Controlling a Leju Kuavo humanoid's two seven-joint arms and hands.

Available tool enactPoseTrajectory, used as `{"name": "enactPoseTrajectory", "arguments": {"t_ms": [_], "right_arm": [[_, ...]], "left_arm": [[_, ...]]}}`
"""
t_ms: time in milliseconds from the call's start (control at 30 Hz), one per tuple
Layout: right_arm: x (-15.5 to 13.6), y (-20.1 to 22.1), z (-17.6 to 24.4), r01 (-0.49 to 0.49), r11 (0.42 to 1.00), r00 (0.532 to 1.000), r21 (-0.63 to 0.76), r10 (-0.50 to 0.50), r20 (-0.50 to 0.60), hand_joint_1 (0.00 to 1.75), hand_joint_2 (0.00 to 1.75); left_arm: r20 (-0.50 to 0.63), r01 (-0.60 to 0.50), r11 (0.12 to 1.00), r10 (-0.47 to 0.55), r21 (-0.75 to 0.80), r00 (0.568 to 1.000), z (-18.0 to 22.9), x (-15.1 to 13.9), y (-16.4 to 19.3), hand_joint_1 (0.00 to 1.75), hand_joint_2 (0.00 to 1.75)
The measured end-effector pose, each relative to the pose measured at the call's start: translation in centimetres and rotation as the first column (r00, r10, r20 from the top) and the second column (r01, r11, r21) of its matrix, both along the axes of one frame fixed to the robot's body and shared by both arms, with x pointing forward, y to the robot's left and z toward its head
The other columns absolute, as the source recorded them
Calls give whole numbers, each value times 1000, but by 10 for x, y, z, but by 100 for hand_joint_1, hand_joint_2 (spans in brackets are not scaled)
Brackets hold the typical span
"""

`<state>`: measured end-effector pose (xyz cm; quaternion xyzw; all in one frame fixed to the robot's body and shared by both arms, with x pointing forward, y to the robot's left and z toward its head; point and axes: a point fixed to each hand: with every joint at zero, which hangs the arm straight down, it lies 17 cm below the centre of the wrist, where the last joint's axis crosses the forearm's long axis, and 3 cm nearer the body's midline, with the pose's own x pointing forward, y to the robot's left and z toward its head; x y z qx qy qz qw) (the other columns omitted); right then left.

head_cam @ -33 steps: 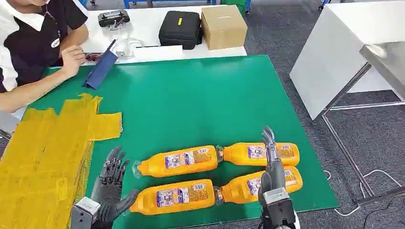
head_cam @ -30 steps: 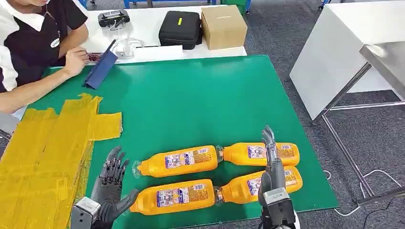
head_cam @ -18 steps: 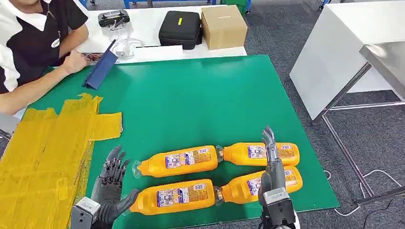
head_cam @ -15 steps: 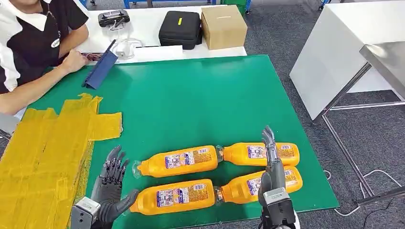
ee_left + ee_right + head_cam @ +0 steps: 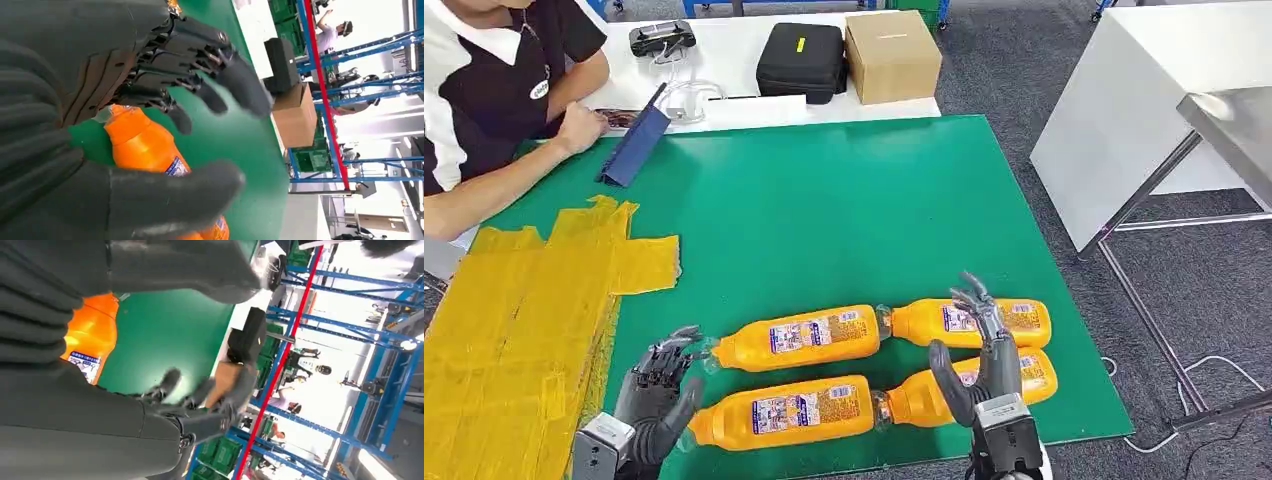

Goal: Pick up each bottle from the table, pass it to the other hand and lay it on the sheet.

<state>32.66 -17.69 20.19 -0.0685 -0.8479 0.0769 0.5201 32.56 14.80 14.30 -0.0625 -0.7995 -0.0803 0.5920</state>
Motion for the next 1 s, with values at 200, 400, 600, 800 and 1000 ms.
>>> {"name": "enactPoseTrajectory", "arguments": {"t_ms": [200, 400, 600, 800, 1000], "right_arm": [[0, 0, 0, 0, 1000, 1000, 0, 0, 0, 157, 175], [14, 18, 56, -4, 993, 978, 121, -21, 208, 169, 175], [28, 33, 86, -34, 989, 960, 145, -8, 280, 169, 175], [28, 40, 103, -52, 989, 943, 136, 4, 333, 82, 175], [27, 45, 124, -48, 994, 922, 98, 6, 387, 0, 175]], "left_arm": [[0, 0, 1000, 0, 0, 1000, 0, 0, 0, 175, 175], [292, -233, 972, 216, 23, 932, 67, 28, 32, 175, 175], [364, -255, 967, 236, 4, 901, 96, 44, 35, 175, 175], [412, -270, 963, 248, -6, 877, 111, 47, 38, 175, 175], [455, -278, 960, 257, -22, 852, 130, 50, 41, 0, 175]]}}
